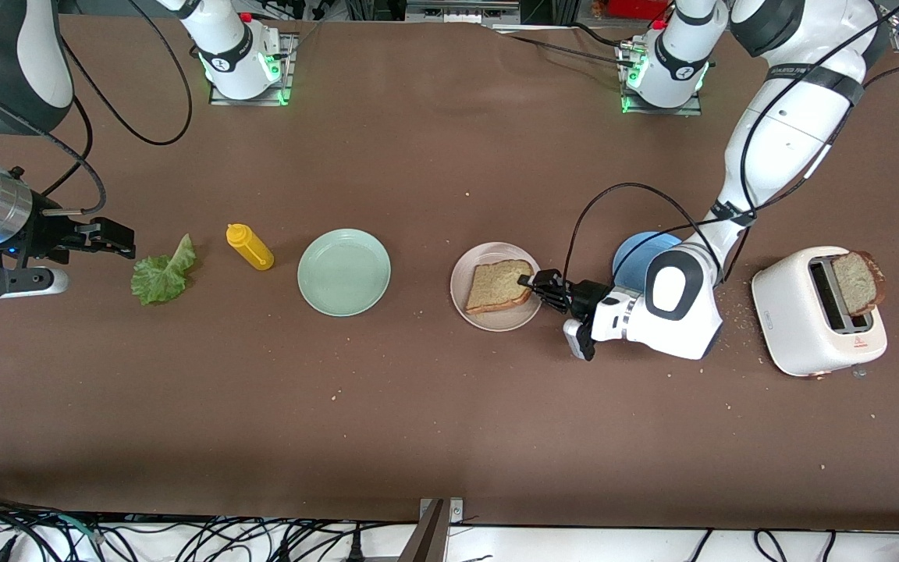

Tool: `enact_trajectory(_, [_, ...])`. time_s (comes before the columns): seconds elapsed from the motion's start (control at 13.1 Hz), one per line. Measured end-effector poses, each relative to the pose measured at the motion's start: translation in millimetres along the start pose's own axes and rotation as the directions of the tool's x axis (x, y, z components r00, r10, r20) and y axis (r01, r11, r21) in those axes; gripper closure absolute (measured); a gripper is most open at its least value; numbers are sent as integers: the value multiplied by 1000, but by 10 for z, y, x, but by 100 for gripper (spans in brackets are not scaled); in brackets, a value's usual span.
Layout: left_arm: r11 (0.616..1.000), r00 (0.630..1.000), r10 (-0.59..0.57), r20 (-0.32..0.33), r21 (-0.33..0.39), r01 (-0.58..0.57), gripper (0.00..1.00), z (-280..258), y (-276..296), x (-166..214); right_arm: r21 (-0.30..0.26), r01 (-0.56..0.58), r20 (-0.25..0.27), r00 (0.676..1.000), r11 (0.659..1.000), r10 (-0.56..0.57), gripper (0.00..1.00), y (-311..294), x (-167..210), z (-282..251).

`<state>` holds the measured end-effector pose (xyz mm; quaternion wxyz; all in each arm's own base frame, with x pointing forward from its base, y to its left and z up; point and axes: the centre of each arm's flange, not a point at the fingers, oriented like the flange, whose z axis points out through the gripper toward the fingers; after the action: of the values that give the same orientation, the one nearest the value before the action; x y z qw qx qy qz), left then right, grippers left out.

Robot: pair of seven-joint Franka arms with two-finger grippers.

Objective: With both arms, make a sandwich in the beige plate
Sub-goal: 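Lift the bread slice and carry it onto the beige plate, then open the left gripper to release the bread and withdraw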

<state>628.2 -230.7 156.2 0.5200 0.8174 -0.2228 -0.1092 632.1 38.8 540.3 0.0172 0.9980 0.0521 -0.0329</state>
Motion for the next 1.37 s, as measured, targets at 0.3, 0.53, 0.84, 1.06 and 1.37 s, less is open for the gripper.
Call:
enact_trajectory(0.3, [1000, 1000, 9, -9, 7, -9, 39, 7, -21, 8, 0, 0, 0, 1000, 1000, 0, 0, 0, 0, 1])
enact_trajectory(0.53, [999, 1000, 24, -9, 28, -24, 7, 152, 45, 65, 0, 0, 0, 1000, 1000, 0, 0, 0, 0, 2])
enact_trajectory(0.84, [996, 998, 59, -2, 70, -59, 0, 190, 180, 139, 0, 0, 0, 1000, 1000, 0, 0, 0, 0, 2])
enact_trajectory(1.06, [980, 993, 107, 45, 161, -113, 0, -12, 329, 169, 0, 0, 1, 1000, 1000, 0, 0, 0, 0, 2])
enact_trajectory(1.37, [948, 986, 121, 118, 280, -150, 0, -186, 457, 175, 0, 0, 1, 1000, 1000, 0, 0, 0, 0, 2])
